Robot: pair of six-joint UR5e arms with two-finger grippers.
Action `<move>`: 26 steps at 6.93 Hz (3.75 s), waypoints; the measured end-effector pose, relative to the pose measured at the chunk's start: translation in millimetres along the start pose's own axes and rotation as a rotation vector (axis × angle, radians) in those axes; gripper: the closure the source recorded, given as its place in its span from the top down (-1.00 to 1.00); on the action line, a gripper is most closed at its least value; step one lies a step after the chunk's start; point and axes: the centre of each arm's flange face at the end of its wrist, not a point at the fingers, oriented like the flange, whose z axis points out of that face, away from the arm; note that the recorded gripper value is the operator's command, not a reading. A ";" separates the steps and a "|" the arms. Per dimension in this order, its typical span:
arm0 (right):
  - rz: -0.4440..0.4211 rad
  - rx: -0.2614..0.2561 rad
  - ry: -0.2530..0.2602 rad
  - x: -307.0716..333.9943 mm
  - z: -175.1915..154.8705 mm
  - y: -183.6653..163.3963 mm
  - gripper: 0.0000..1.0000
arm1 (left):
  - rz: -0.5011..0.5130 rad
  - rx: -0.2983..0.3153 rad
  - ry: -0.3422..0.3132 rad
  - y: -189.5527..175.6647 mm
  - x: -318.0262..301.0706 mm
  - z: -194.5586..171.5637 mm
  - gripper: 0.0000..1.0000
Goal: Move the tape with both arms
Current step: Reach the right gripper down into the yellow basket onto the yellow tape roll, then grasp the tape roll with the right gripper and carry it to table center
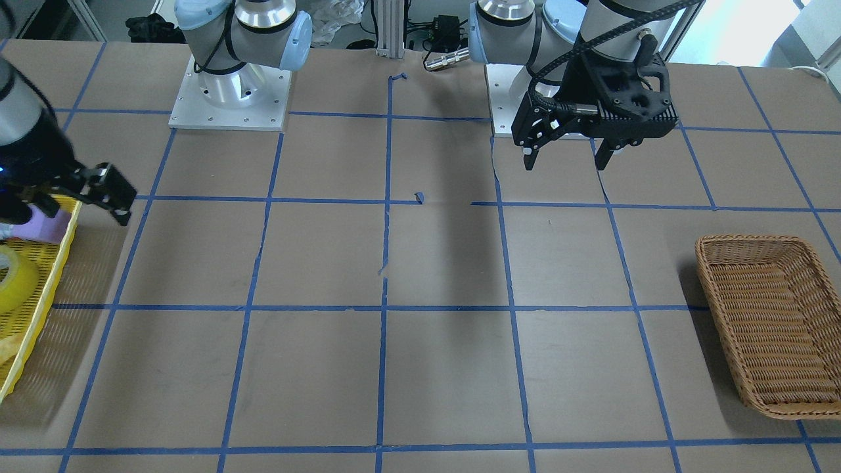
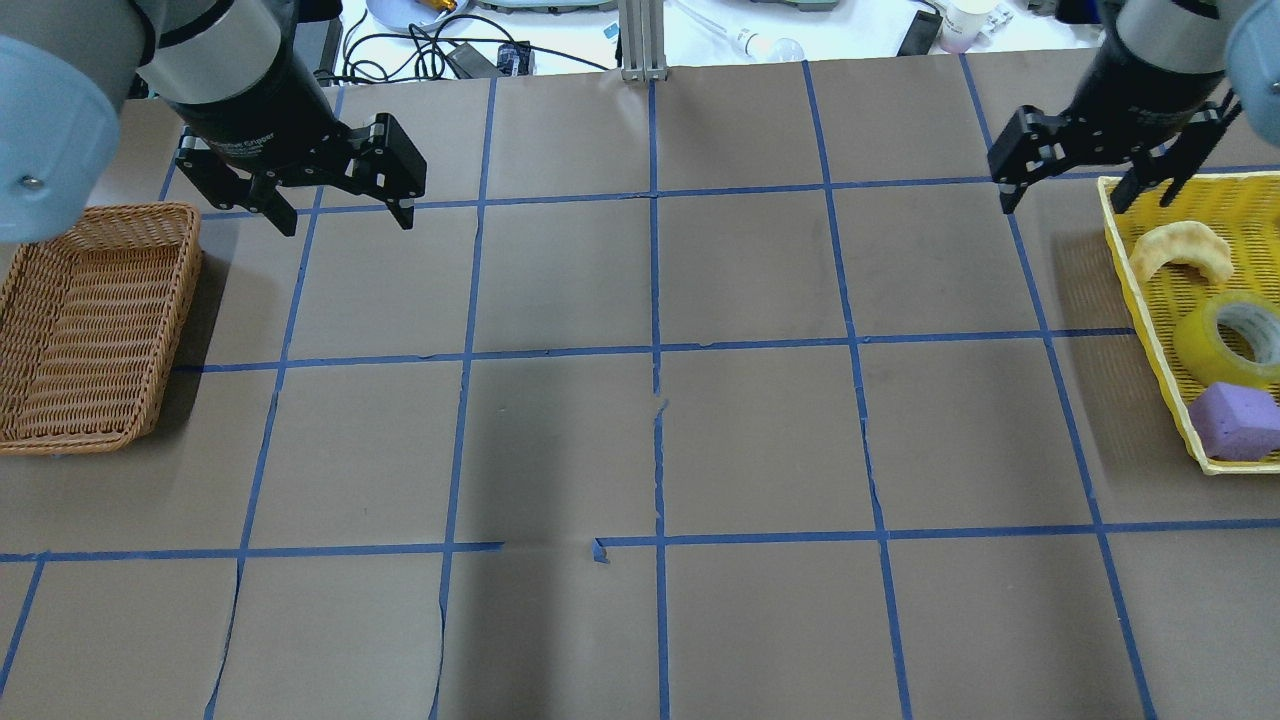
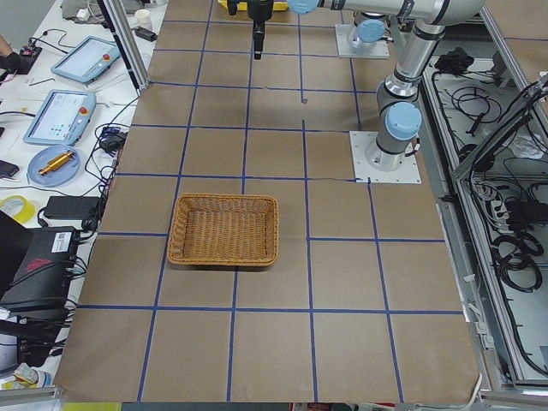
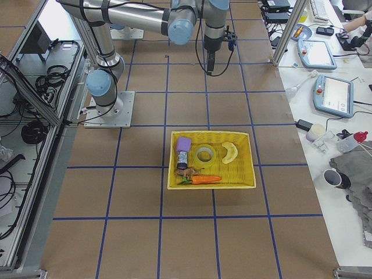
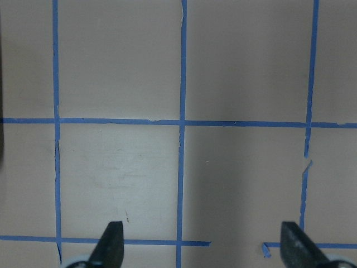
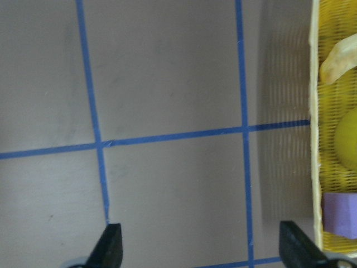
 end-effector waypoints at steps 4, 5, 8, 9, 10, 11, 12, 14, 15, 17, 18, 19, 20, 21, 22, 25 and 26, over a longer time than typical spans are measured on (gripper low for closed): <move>0.213 -0.054 0.058 200.7 135.1 -51.0 1.00 | -0.013 0.001 0.003 -2.5 -6.6 0.1 1.00; 0.257 -0.082 0.053 224.0 172.2 -55.4 1.00 | -0.016 0.001 0.003 -3.1 -8.3 0.2 1.00; 0.378 -0.154 0.072 240.4 234.3 -53.5 1.00 | -0.018 0.001 0.003 -3.4 -9.2 0.2 1.00; 0.406 -0.174 0.072 237.7 244.1 -48.2 0.26 | -0.018 0.001 0.003 -3.4 -9.2 0.2 1.00; 0.417 -0.184 0.070 236.0 248.9 -45.0 -0.51 | -0.018 0.001 0.003 -3.4 -9.2 0.2 1.00; 0.421 -0.186 0.068 235.2 250.5 -44.1 -0.92 | -0.018 0.001 0.003 -3.4 -9.2 0.2 1.00; 0.419 -0.185 0.067 235.2 250.2 -44.1 -1.00 | -0.018 0.001 0.003 -3.4 -9.2 0.2 1.00; 0.414 -0.175 0.073 236.4 244.3 -45.7 -1.00 | -0.019 0.001 0.003 -3.6 -9.4 0.4 1.00; 0.420 -0.160 0.076 236.5 236.9 -48.2 -1.00 | -0.019 0.000 0.003 -3.9 -9.6 0.7 1.00; 0.406 -0.096 0.094 233.2 193.0 -56.5 -1.00 | -0.019 0.000 0.002 -4.0 -9.8 0.9 1.00; 0.374 -0.071 0.101 219.9 158.9 -58.4 -1.00 | -0.019 0.000 0.002 -3.9 -9.6 0.9 1.00; 0.312 -0.068 0.101 183.9 125.6 -58.9 -1.00 | -0.019 0.000 0.002 -3.9 -9.4 1.0 1.00; 0.232 -0.072 0.099 131.9 103.7 -60.0 -1.00 | -0.019 -0.001 0.001 -4.0 -9.3 1.4 1.00; 0.131 -0.068 0.099 61.8 91.6 -62.2 -1.00 | -0.018 -0.002 0.000 -4.1 -9.4 2.0 1.00; 0.055 -0.056 0.097 -15.5 85.8 -59.4 -1.00 | -0.014 -0.004 0.000 -4.1 -9.5 3.5 1.00; 0.115 -0.067 -0.017 -237.3 99.5 -11.2 -1.00 | 0.046 -0.003 -0.002 -9.4 -18.1 11.2 1.00; 0.167 -0.086 -0.062 -294.0 117.9 5.8 -1.00 | 0.100 -0.005 -0.004 -19.4 -30.7 19.8 1.00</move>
